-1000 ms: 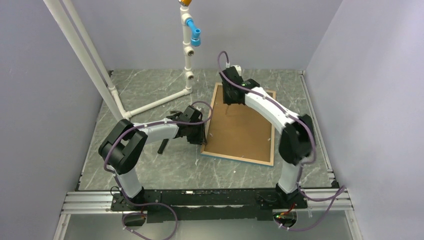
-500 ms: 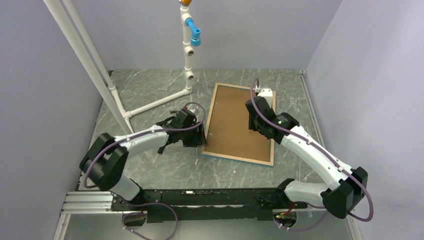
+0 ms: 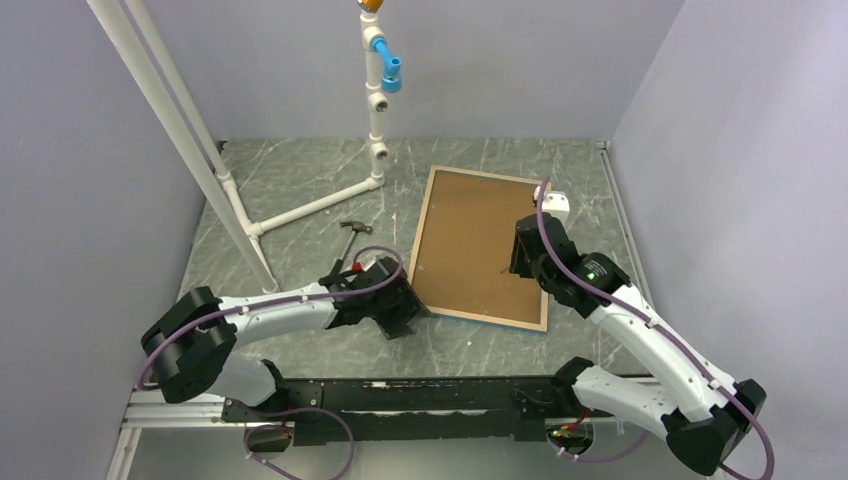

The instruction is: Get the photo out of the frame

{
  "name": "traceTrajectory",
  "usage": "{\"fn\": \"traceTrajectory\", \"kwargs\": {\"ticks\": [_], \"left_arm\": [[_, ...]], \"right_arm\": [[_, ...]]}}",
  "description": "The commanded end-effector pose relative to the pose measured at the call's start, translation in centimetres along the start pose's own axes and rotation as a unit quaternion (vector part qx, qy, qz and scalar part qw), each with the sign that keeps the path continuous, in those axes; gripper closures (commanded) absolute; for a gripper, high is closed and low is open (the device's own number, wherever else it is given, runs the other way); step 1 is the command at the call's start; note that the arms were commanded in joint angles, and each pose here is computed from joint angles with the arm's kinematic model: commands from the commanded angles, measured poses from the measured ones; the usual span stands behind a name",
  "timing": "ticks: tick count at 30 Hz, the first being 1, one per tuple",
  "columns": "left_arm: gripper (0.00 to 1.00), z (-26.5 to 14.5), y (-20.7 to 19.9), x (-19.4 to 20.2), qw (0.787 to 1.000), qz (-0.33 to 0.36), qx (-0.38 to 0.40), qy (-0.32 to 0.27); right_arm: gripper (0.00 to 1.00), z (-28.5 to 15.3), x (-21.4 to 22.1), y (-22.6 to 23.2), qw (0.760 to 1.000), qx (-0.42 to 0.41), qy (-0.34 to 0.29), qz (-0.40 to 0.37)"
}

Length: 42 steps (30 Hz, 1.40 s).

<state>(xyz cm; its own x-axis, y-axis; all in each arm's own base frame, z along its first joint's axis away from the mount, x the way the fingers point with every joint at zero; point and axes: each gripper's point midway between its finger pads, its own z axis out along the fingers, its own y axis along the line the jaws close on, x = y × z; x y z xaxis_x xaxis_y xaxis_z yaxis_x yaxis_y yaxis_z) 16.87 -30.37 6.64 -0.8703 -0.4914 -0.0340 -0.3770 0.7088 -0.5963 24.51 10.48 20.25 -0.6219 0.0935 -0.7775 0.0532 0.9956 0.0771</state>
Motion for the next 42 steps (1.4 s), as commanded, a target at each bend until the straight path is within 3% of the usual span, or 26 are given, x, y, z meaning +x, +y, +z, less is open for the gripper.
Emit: {"fn": "traceTrajectory", "kwargs": {"ticks": [1, 9, 15, 25, 38, 42], "left_arm": [[0.36, 0.3, -3.0, -0.6, 0.985, -0.167, 0.005, -0.047], [0.24, 2.1, -3.3, -0.7, 0.956, -0.259, -0.106, -0.092], [0.3, 4.9, -3.4, -0.2, 0.939, -0.302, -0.139, -0.091], [0.39, 6.6, -1.9, 1.9, 0.92, -0.318, -0.211, -0.094], [0.42, 6.2, 0.8, 3.0, 0.905, -0.313, -0.262, -0.12], [0.51, 5.8, 1.3, 1.7, 0.905, -0.291, -0.267, -0.157]], "right_arm": [[1.0, -1.2, -0.8, 0.6, 0.999, -0.035, -0.026, 0.028], [1.0, -2.5, -0.2, -0.7, 0.998, -0.042, -0.04, 0.027], [1.0, -3.6, -0.5, -0.7, 0.996, -0.061, -0.051, 0.036], [1.0, -5.2, -1.1, -1.0, 0.993, -0.081, -0.072, 0.054], [1.0, -5.7, -1.1, -1.0, 0.991, -0.088, -0.075, 0.059], [1.0, -5.7, -1.1, -1.0, 0.992, -0.088, -0.074, 0.06]]}}
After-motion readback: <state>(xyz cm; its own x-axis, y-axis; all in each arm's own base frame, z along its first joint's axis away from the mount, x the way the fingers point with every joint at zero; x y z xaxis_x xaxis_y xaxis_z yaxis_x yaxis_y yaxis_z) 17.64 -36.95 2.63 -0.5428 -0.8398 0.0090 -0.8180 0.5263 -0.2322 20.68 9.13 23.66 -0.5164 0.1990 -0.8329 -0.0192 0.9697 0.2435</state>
